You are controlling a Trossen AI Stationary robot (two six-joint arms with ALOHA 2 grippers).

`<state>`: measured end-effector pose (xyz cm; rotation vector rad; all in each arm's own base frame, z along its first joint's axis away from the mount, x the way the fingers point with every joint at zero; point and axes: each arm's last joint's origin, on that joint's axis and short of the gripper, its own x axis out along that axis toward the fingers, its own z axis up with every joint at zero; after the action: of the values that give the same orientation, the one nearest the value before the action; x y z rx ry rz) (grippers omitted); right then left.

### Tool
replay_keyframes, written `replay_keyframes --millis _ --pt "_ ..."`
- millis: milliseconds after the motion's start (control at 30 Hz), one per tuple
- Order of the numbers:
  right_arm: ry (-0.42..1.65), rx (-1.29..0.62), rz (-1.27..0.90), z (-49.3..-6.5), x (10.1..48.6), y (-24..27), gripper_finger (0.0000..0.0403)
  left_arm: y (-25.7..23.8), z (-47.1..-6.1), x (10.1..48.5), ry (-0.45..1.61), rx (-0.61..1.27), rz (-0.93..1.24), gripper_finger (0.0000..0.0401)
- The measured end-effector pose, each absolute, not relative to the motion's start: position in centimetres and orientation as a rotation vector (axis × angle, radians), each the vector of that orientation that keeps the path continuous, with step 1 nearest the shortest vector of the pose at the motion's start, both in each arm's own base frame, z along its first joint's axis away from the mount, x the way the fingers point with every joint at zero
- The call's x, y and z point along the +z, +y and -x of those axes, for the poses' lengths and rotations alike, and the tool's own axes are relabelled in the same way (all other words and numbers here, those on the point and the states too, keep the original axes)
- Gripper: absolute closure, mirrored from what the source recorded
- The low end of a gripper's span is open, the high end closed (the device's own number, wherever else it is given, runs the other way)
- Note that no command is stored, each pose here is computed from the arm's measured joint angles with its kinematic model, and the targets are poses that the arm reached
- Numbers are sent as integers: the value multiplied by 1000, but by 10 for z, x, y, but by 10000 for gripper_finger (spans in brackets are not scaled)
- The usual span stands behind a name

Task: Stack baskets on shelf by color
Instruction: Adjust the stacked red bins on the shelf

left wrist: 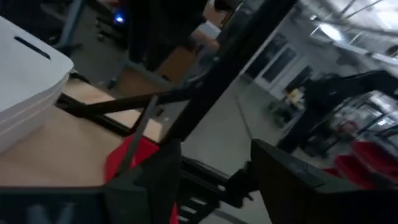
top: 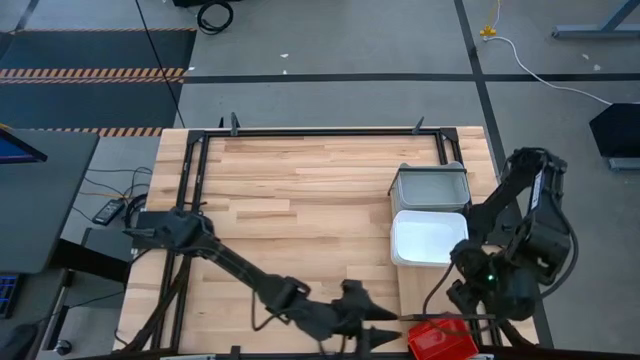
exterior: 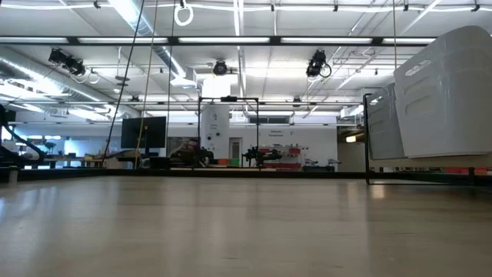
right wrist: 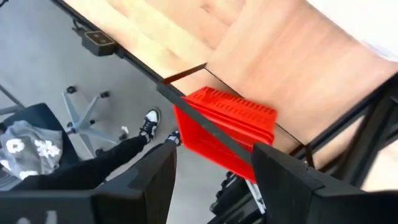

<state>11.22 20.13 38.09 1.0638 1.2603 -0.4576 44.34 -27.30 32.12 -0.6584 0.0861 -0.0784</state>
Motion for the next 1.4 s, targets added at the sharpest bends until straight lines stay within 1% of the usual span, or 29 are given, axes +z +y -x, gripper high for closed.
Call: replay_keyframes --millis 133,233,367,433,500,633,800,933,1133,1400 --pt "1283 -441 -1070 -106 386 195 190 -270 -464 318 165 -35 587 201" --pt "1359 -425 -1076 -102 386 197 190 -265 -470 319 197 -33 549 207" --pt "1498 -349 -929 -95 379 209 190 -261 -472 320 201 -77 533 213" --pt "1521 -276 -849 -93 375 219 190 -263 -471 320 217 -118 464 217" --pt "1531 -237 -827 -92 372 228 190 -269 -467 315 258 -139 379 221" --pt "1552 -169 -876 -94 367 248 190 -276 -460 300 383 -138 277 227" --pt "1493 48 -953 -106 361 287 190 -272 -459 296 423 -119 237 229" --pt "1545 87 -885 -115 334 317 190 -272 -459 297 419 -119 240 229" --pt "1629 113 -674 -124 288 346 190 -276 -457 297 422 -124 258 229" --pt "1626 9 -592 -141 248 358 190 -293 -446 296 431 -161 257 229"
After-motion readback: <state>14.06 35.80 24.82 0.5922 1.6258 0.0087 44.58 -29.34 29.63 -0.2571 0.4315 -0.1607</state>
